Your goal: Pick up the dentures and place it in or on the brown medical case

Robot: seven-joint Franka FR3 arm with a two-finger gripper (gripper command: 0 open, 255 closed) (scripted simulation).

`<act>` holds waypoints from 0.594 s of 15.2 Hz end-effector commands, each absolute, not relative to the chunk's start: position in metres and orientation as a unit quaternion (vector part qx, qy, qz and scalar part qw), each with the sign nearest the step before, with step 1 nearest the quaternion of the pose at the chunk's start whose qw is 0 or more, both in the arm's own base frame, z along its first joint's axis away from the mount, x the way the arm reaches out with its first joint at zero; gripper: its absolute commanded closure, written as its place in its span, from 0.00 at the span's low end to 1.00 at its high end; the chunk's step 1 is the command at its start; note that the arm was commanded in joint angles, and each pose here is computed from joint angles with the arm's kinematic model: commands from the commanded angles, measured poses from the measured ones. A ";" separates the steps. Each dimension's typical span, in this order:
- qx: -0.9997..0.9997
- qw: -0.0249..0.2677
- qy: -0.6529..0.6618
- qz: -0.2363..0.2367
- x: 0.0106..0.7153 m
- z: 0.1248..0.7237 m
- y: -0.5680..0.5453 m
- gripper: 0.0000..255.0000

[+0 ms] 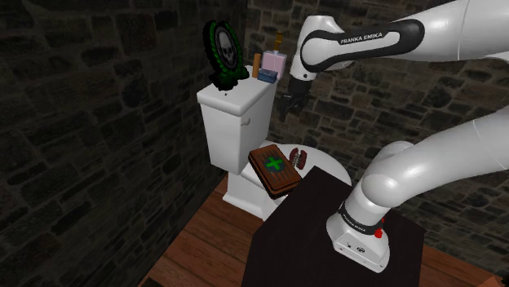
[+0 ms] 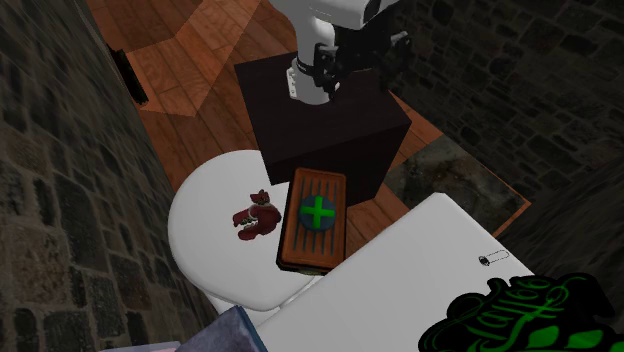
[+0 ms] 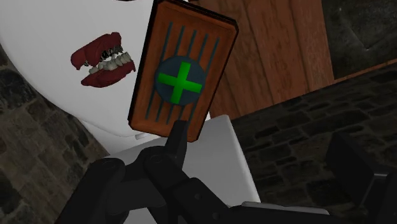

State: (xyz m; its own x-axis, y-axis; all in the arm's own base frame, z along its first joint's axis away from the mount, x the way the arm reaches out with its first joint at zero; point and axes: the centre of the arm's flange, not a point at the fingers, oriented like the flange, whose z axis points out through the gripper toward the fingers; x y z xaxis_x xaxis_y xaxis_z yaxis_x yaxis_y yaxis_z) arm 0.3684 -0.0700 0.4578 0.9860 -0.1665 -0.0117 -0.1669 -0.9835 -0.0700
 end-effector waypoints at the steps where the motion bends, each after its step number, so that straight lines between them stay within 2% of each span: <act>1: -0.995 0.035 0.095 0.004 0.376 0.438 -0.086 0.00; 9: -0.989 0.036 0.141 0.011 0.407 0.358 -0.149 0.00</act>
